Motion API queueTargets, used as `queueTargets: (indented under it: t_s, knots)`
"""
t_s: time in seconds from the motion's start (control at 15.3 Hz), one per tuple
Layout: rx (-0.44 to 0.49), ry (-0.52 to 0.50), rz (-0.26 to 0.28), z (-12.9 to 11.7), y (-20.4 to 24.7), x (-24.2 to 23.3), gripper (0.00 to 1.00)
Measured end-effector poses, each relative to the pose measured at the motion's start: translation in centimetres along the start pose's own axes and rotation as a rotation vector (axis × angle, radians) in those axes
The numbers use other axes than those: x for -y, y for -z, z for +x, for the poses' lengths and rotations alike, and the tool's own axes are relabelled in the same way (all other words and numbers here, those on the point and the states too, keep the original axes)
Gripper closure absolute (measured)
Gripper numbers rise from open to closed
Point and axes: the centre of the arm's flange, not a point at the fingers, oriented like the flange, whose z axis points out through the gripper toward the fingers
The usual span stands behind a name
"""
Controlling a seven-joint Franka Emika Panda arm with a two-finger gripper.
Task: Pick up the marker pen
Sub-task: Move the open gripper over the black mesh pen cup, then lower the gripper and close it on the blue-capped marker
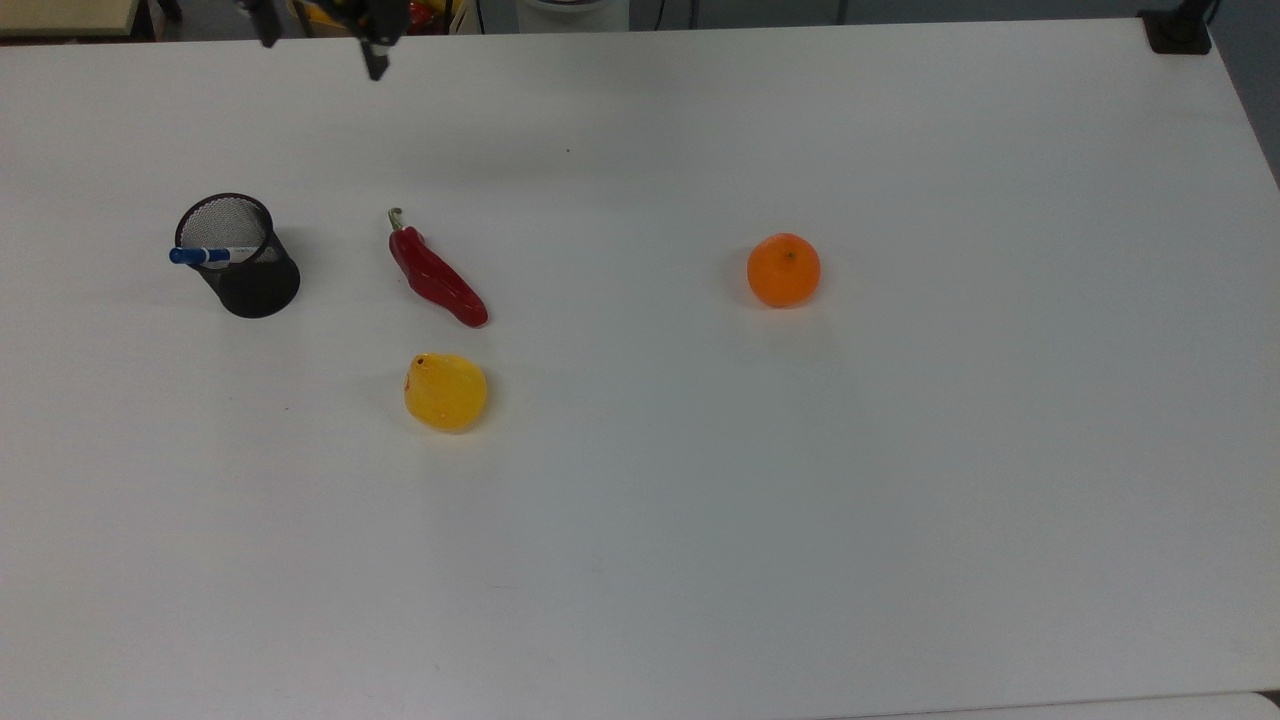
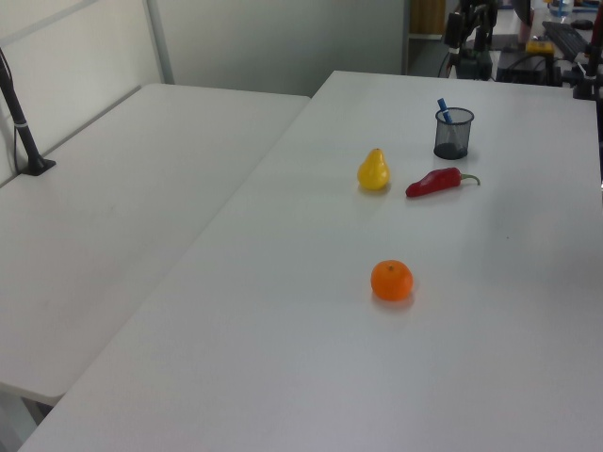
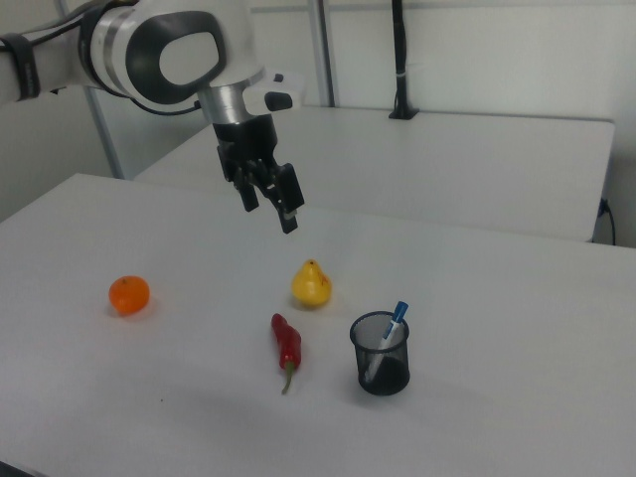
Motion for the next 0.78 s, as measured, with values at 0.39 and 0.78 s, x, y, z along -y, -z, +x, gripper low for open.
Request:
queueTargets:
  t_s: [0.39,0.78]
  knots:
    - [-0.165,-0.099,-0.032,4.9,-4.3,-5.9,0.0]
    - [-0.16,-0.129,-0.102,7.4,-12.0,-10.3,0.0]
